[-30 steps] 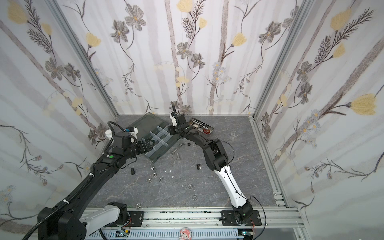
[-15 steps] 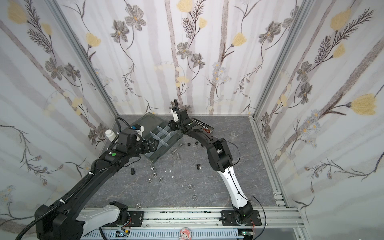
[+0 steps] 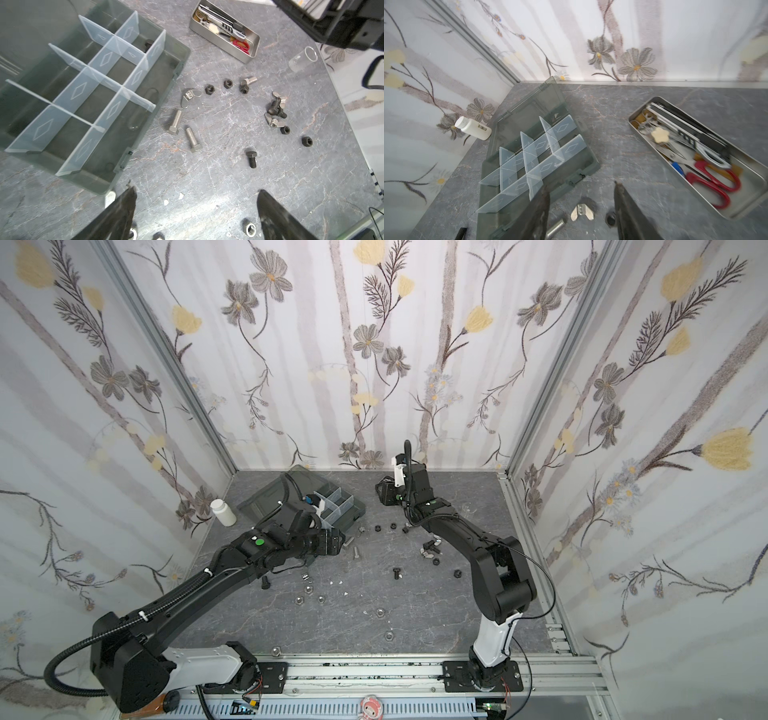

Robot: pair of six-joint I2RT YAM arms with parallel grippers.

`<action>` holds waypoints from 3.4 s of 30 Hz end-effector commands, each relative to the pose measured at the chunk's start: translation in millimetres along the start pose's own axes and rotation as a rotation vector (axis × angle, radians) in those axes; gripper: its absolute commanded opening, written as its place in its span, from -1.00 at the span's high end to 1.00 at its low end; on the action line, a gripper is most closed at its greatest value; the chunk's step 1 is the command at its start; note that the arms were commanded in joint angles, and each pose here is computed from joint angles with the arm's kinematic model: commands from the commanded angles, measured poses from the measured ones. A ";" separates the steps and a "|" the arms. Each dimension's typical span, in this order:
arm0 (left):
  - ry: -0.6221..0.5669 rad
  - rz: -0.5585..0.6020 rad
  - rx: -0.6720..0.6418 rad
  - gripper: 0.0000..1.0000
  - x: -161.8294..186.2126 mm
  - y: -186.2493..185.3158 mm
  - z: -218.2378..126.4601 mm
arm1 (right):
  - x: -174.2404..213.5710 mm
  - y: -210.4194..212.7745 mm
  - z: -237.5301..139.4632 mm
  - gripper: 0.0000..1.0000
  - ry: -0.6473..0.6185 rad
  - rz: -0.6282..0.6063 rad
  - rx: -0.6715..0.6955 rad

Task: Sort the screws and nuts into containers
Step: 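Withdraw the right gripper while the left gripper reaches toward a black bolt, then lower the left gripper onto the small black bolt and close it, then carry the black bolt with the left gripper into an organizer compartment and release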

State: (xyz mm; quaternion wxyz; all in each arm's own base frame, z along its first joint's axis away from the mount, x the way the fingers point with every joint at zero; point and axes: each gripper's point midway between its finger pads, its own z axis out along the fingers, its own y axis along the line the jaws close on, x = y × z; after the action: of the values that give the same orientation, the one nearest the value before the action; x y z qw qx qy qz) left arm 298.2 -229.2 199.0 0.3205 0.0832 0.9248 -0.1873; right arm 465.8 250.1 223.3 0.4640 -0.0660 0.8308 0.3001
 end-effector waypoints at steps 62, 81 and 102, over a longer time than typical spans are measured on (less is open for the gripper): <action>0.431 0.112 -0.165 0.40 140.7 -113.0 181.8 | 10.7 -134.6 -218.1 -0.10 -0.561 0.376 0.280; 0.438 0.119 -0.178 0.75 134.5 -107.9 193.6 | 9.2 -133.6 -218.1 -0.11 -0.561 0.368 0.278; 0.233 0.016 -0.172 0.86 31.5 -60.5 128.3 | 18.6 -110.0 -200.1 -0.22 -0.447 0.315 0.181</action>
State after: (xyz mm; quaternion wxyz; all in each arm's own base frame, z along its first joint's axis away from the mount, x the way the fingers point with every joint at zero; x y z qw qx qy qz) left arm 319.0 -347.3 92.3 0.2005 0.0896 0.9707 -0.0977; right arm 351.5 41.0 234.8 0.5914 0.1968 0.7270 0.2881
